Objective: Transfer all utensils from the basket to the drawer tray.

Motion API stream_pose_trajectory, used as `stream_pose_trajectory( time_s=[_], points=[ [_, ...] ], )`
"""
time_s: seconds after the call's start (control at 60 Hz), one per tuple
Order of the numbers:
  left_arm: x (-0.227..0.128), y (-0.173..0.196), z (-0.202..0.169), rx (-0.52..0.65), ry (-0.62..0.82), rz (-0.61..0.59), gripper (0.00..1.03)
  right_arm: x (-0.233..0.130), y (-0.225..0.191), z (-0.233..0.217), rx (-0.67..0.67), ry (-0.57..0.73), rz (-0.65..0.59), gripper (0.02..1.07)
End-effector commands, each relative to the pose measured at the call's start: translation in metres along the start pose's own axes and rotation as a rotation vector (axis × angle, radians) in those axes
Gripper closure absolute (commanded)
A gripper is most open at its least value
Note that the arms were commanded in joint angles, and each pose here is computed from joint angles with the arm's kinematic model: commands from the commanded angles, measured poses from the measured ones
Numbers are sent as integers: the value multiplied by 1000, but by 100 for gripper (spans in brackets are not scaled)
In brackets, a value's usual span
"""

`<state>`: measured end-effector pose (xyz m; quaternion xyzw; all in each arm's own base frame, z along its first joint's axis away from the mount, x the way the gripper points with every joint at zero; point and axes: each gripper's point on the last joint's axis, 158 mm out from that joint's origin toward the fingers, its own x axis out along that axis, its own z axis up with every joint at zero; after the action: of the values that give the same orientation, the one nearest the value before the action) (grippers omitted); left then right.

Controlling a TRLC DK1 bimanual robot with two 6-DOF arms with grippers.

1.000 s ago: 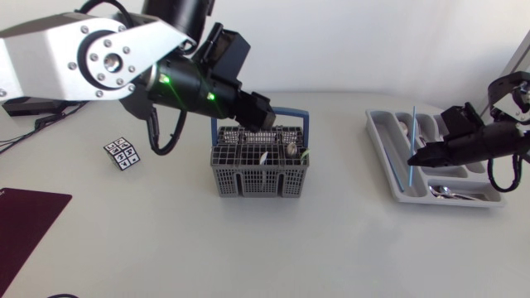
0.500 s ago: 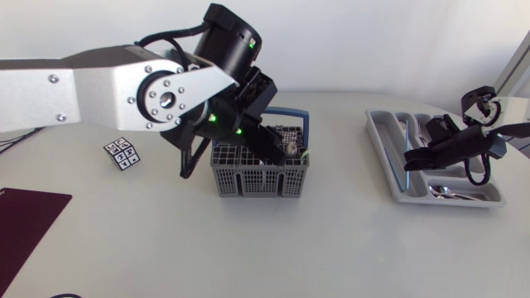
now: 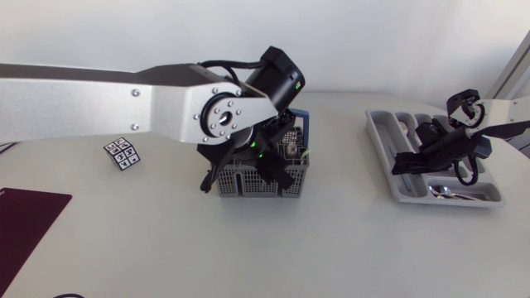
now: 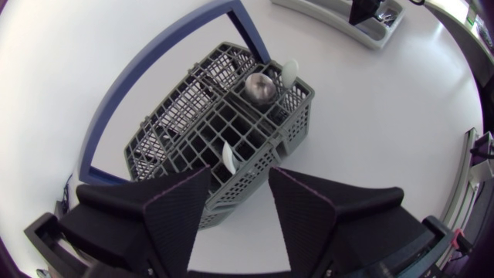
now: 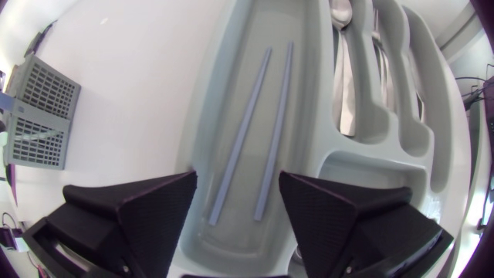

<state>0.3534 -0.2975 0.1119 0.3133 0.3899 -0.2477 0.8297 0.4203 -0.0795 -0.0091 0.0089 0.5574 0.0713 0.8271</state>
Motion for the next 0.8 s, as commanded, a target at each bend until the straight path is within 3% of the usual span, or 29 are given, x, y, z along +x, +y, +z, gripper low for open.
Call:
stream_pose_trajectory(
  time_s=[0.0, 0.317, 0.45, 0.6, 0.783],
  points=[
    [4, 2, 10, -24, 6, 19, 49, -8, 13, -1, 2, -6, 6, 11],
    [25, 6, 4, -32, 67, 88, 50, -41, 55, 5, -61, -58, 6, 7],
    [30, 9, 4, -44, 74, 96, 61, -58, 86, 5, -114, -86, 7, 7],
    [31, 9, 3, -51, 77, 96, 66, -69, 116, -3, -178, -105, 1, 7],
    [35, 9, 0, -51, 89, 100, 78, -76, 132, -8, -216, -121, -10, 7]
  ],
)
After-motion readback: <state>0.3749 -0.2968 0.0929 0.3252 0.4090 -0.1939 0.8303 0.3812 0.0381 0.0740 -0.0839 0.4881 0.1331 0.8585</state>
